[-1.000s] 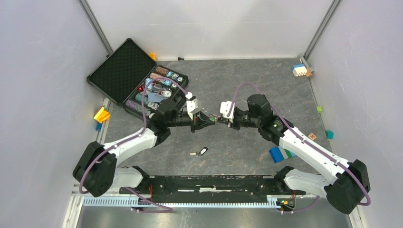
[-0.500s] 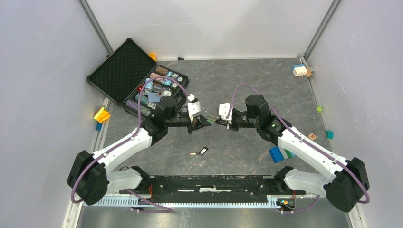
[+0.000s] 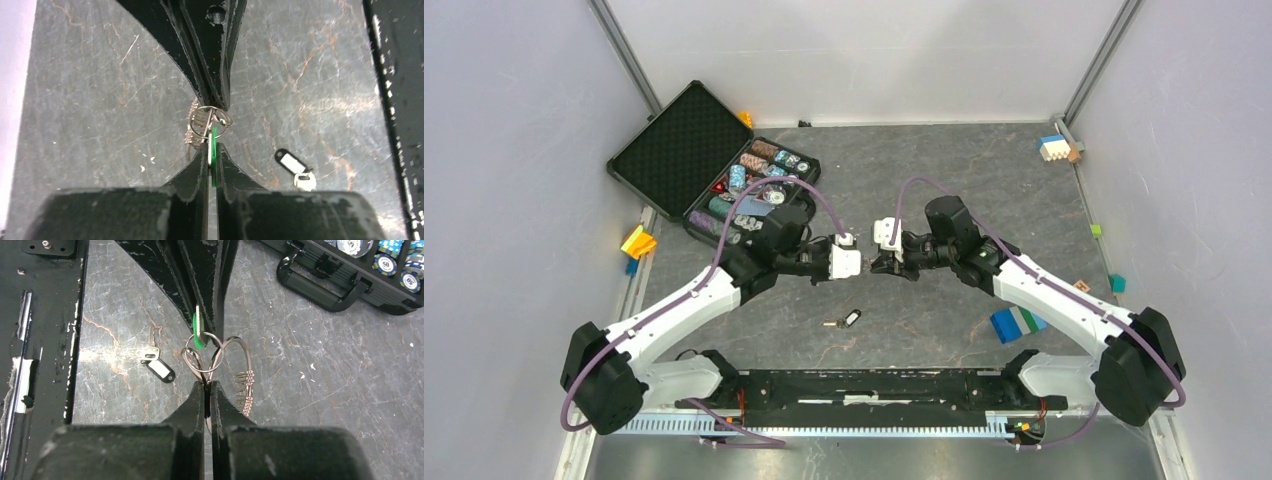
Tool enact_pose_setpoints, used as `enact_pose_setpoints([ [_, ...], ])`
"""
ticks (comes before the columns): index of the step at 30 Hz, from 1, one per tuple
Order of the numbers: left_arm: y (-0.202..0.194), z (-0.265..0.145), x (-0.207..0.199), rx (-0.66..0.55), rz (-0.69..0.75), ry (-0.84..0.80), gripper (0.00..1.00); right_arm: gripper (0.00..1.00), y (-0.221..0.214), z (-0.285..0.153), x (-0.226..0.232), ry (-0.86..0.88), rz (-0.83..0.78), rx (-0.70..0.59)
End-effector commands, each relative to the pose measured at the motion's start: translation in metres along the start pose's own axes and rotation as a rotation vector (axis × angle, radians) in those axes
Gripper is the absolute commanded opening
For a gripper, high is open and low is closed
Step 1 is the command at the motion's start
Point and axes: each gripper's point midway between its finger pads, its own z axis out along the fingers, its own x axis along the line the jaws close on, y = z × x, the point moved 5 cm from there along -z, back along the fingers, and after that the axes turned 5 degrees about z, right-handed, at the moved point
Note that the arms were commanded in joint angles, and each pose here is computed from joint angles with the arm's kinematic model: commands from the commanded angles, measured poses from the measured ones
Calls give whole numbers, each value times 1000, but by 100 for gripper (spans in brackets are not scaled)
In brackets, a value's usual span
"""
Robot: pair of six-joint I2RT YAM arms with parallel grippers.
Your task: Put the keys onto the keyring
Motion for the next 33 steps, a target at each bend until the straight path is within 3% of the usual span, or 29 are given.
enact_pose_setpoints([
  [1,12,-15,15,62,241,27,10,0,3,-2,-7,-22,33,8],
  [9,12,-10,10,139,381,19,18,0,-6,11,-4,56,108,29],
  [21,3,-9,4,212,455,94,12,0,-6,12,-5,64,115,32],
  [28,2,-9,-3,156,268,155,34,0,3,-6,-6,20,69,-31],
  [33,12,6,-12,26,78,93,70,0,9,-13,-3,17,36,-72],
])
